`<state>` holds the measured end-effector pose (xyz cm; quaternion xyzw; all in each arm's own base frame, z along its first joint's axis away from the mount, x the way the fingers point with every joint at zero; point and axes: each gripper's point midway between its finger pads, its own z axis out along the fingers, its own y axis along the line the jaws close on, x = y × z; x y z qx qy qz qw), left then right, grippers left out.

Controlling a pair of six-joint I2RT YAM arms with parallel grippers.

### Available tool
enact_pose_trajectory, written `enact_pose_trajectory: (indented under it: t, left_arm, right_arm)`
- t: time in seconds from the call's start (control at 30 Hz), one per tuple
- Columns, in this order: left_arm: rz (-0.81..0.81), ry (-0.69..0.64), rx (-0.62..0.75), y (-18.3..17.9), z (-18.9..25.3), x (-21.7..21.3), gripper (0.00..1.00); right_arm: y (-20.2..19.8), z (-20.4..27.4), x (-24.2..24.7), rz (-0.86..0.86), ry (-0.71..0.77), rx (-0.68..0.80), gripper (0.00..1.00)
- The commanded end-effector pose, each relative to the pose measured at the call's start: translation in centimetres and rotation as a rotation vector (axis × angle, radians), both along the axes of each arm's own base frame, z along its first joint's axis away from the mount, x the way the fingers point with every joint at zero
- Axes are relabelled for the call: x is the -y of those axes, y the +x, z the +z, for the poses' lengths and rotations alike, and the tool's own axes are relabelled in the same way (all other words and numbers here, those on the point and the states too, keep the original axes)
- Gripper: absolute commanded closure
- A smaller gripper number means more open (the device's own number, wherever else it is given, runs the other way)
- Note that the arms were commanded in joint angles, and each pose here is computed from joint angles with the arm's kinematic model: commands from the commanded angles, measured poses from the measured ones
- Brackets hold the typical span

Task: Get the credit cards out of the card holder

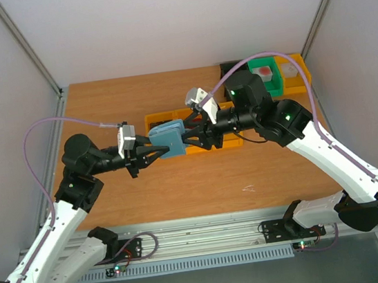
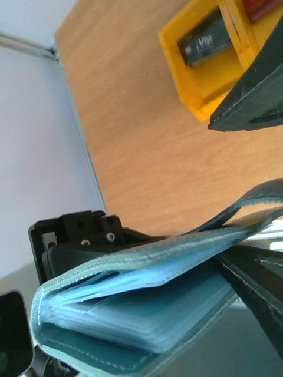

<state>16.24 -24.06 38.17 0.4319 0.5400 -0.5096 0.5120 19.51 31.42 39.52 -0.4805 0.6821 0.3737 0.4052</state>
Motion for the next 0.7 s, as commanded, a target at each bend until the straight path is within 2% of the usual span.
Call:
enact_pose_trajectory:
  t: [0.0,0.1,0.2,0.23,0.27,0.3,0.37,0.47,0.5,0.6,0.67]
  left_arm:
    - [-0.029,-0.038,0.087,-0.2,1.5,0.3,0.95]
    - [-0.015,-0.037,0.058,0.0,1.2,0.3,0.95]
    - [0.006,-0.038,0.025,0.4,0.9,0.2,0.95]
    - [0.03,-0.038,0.013,0.8,0.8,0.2,0.93]
    - [0.062,-0.041,-0.004,1.3,0.7,0.1,0.86]
    - [0.108,-0.042,-0.023,2.1,0.5,-0.1,0.63]
    - [0.243,-0.049,-0.069,4.3,0.1,-0.8,0.32]
    - [0.432,-0.051,-0.112,7.2,-1.0,-2.3,0.06]
    - [0.45,-0.044,-0.097,7.4,-1.3,-2.4,0.01]
    - [0.424,-0.015,-0.031,6.9,-1.6,-2.2,0.01]
    - [0.44,-0.01,-0.041,7.2,-1.9,-2.3,0.01]
  right_arm:
    - [-3.2,1.1,-1.8,0.195,0.077,-0.07,0.54]
    - [-4.0,1.3,-2.0,0.244,0.092,-0.099,0.69]
    - [-4.4,1.4,-2.1,0.269,0.097,-0.114,0.95]
    - [-4.4,1.5,-2.0,0.265,0.097,-0.111,0.98]
    - [-4.2,1.5,-2.0,0.252,0.097,-0.104,0.99]
    - [-3.9,1.5,-1.9,0.225,0.098,-0.096,0.99]
    - [-2.2,1.4,-1.6,0.119,0.088,-0.065,0.99]
    - [0.7,0.9,-1.1,-0.051,0.059,-0.047,0.99]
    - [1.7,0.5,-1.0,-0.111,0.045,-0.062,0.99]
    - [4.4,0.0,-0.6,-0.283,0.016,-0.072,0.99]
    - [5.9,0.0,-0.3,-0.417,-0.008,-0.043,0.99]
